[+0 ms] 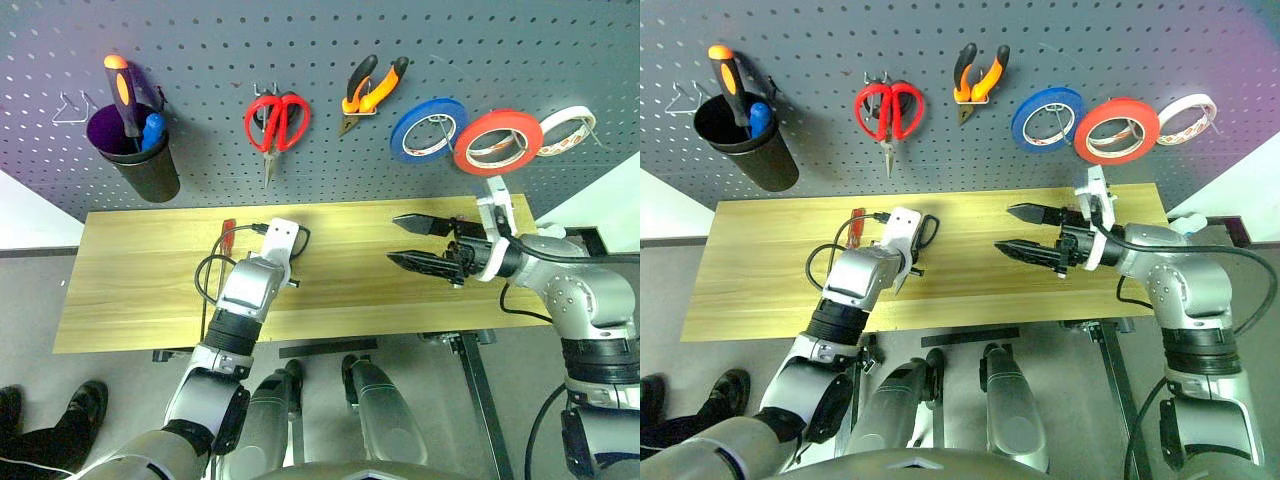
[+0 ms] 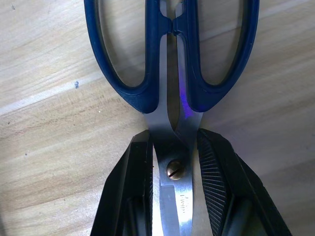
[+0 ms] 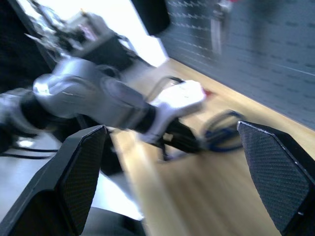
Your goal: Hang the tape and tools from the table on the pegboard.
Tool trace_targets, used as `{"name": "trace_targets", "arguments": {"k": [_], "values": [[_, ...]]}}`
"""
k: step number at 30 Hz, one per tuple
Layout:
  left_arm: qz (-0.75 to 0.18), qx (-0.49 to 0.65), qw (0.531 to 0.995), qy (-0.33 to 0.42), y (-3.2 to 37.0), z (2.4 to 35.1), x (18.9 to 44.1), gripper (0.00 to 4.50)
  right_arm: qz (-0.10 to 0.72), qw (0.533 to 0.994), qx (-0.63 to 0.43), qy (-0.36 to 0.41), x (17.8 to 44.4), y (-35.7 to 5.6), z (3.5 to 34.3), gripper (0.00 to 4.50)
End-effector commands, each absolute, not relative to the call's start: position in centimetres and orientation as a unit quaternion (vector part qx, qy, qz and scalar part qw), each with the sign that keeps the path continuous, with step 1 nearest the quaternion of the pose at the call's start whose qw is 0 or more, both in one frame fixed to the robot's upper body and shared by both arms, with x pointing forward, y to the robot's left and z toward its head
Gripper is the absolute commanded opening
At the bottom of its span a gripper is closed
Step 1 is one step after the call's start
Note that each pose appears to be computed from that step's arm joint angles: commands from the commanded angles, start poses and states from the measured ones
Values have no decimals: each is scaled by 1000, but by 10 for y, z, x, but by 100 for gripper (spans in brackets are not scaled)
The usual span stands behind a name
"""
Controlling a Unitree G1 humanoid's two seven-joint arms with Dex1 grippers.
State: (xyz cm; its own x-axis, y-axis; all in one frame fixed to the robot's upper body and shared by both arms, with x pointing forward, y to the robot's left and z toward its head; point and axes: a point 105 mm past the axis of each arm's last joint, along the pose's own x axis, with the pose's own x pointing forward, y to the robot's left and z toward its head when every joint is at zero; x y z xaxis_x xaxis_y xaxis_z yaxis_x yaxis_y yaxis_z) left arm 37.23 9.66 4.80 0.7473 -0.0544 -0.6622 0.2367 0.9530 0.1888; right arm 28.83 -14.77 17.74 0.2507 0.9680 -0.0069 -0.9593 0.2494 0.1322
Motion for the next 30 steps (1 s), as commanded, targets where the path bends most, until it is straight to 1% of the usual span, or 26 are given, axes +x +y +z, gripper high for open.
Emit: {"name": "trace_targets", "arguments": {"k": [1,4,5,6,8,11,13,14,16,17,19,20,22,25,30], "values": [[-113,152,940,284,89,67,375,96,634,772,28,36,279,-151,177,450],[-136,156,945,252,87,72,374,96,635,772,10,40,280,-150,173,450],[-140,158,944,254,88,71,372,96,634,772,3,40,281,-150,172,450],[-141,155,944,253,89,71,371,96,638,769,7,38,280,-149,172,450],[-156,173,945,229,89,75,369,96,637,770,8,39,281,-151,172,450],[-142,164,948,233,98,75,363,96,637,770,5,42,283,-153,170,450],[-148,183,947,220,103,78,358,96,636,771,2,42,284,-156,170,450],[-153,173,948,220,104,78,354,96,635,771,0,42,285,-157,169,450],[-153,220,944,192,107,83,350,96,633,773,-1,38,286,-159,171,450],[-171,231,941,178,103,84,346,96,633,773,-1,37,287,-160,171,450],[-232,217,933,167,93,82,335,96,633,773,-1,34,288,-162,171,450],[-240,231,930,156,93,83,331,96,632,775,-6,33,289,-163,170,450],[-240,264,926,123,96,87,327,96,631,775,-9,28,291,-164,169,450],[-222,269,930,112,107,88,324,96,630,776,-7,16,293,-166,170,450],[-213,287,932,58,120,102,317,96,633,774,-11,4,294,-174,168,450]]}}
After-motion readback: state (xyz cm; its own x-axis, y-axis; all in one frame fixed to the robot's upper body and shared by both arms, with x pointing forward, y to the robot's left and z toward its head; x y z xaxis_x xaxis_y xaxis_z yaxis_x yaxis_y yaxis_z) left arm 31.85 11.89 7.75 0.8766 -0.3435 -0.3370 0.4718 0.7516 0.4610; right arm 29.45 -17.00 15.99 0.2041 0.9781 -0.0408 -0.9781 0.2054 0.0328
